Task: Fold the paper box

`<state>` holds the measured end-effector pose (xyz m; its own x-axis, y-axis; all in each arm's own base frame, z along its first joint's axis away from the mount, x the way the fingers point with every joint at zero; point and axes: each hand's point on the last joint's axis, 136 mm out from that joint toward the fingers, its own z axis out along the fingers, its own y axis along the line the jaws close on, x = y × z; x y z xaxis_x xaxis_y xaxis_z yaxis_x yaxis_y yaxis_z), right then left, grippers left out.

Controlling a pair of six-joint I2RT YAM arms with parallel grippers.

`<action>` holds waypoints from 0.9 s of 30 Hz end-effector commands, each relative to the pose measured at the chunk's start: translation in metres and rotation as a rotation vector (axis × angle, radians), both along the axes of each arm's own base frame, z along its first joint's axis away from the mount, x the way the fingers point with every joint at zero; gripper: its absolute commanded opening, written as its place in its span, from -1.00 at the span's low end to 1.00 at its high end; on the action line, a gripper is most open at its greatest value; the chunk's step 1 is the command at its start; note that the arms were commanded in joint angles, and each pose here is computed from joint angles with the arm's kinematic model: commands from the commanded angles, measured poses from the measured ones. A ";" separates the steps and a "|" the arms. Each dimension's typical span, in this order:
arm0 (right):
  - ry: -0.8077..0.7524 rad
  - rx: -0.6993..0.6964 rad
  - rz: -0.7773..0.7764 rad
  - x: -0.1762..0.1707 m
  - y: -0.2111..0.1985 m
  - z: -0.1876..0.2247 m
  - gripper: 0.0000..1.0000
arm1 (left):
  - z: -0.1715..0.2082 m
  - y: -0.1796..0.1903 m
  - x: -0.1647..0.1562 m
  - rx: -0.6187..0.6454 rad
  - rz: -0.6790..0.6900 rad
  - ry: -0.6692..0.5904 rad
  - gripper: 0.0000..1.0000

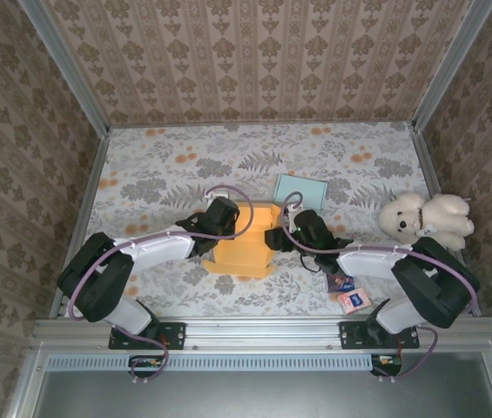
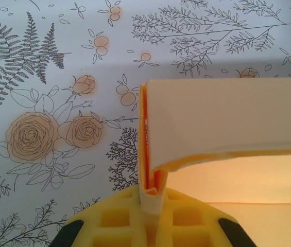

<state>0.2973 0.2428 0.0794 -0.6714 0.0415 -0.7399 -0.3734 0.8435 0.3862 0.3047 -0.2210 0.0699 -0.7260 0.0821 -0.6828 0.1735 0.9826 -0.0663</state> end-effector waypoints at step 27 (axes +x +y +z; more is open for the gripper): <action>-0.197 -0.037 -0.039 -0.004 -0.053 0.021 0.20 | -0.021 0.014 -0.027 0.005 -0.082 0.021 -1.00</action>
<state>0.2878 0.1765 0.0895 -0.5390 0.0381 -0.8415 -0.3441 0.9019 0.2612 0.2952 -0.2156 0.0706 -0.6868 0.0780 -0.7226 0.2132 0.9721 -0.0978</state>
